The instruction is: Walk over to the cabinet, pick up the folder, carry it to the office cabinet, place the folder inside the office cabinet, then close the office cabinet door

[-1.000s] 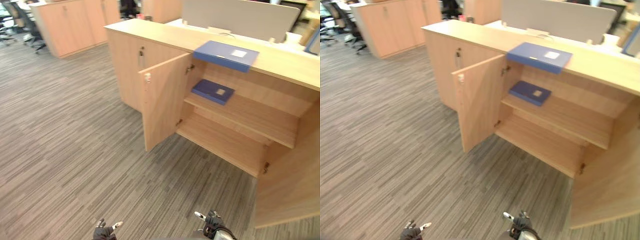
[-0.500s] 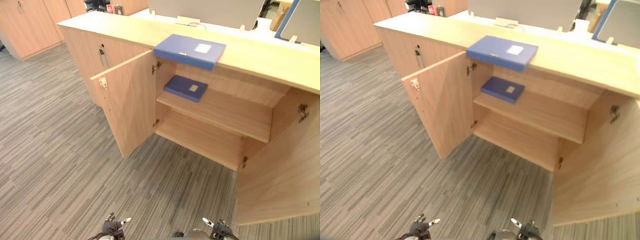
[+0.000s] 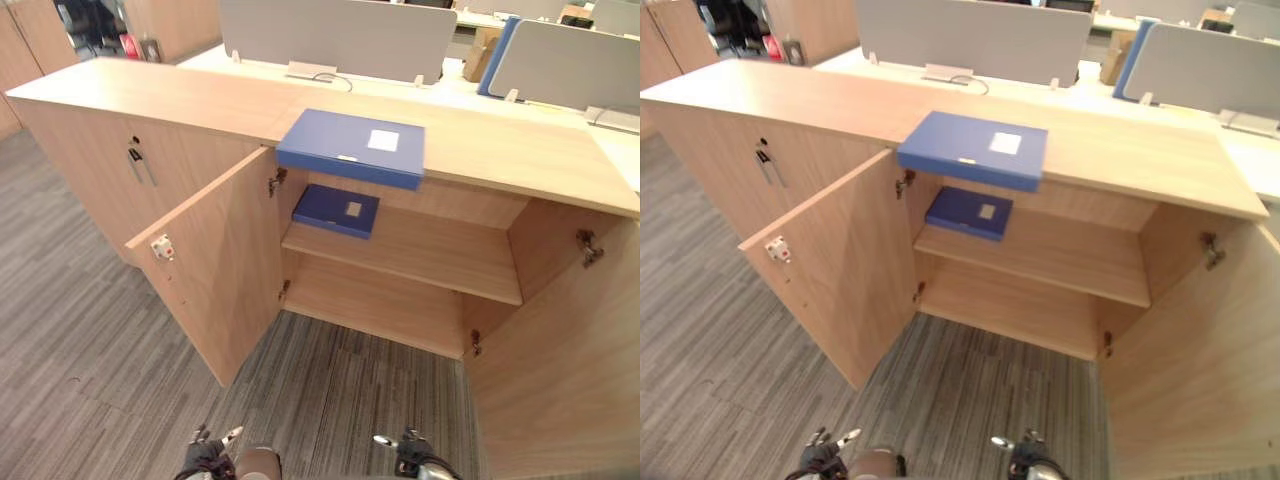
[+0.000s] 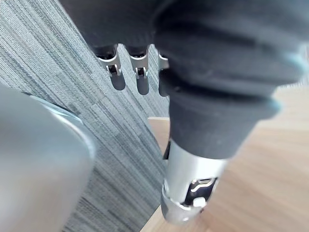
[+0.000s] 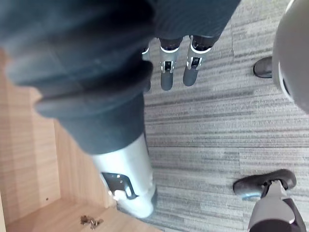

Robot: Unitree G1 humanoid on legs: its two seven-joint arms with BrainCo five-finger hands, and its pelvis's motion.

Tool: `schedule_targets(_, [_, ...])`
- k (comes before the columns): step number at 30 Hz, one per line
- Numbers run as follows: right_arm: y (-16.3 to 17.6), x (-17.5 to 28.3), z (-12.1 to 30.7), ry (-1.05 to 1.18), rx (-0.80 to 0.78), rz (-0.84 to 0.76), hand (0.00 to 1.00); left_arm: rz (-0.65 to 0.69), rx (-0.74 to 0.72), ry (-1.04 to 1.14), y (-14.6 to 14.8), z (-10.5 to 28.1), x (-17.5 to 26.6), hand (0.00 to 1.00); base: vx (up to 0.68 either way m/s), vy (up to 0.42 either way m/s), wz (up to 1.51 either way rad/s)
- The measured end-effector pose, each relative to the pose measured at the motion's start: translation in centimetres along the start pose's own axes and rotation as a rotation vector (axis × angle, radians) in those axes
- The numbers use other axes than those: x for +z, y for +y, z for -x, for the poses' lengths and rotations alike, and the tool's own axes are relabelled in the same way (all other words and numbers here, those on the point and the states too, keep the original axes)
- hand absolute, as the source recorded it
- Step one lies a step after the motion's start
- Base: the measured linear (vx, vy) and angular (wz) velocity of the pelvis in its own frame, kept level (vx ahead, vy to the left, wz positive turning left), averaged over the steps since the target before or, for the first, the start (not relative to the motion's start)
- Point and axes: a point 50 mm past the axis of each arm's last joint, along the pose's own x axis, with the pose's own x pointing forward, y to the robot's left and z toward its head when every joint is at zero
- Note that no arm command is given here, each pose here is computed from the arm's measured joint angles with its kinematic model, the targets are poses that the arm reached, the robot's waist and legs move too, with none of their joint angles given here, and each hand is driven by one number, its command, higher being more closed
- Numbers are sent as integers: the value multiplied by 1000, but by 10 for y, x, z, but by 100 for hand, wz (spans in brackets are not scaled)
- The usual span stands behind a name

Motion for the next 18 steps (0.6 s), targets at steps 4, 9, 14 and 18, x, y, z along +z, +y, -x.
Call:
schedule_targets(4, [2, 5, -1, -13, 6, -3, 0, 95, 50, 41, 8, 1, -8, 0, 250, 284, -48])
schedule_targets(9, [-7, -3, 2, -3, -15, -14, 0, 87, 45, 71, 6, 3, -16, 0, 86, 133, -76])
schedule_targets(14, [-6, 0, 1, -15, -19, -18, 0, 20, 32, 89, 9, 4, -20, 0, 42, -104, -16])
schedule_targets(18, [-9, 6, 0, -30, -27, -3, 0, -31, 3, 107, 1, 4, -24, 0, 45, -230, -4])
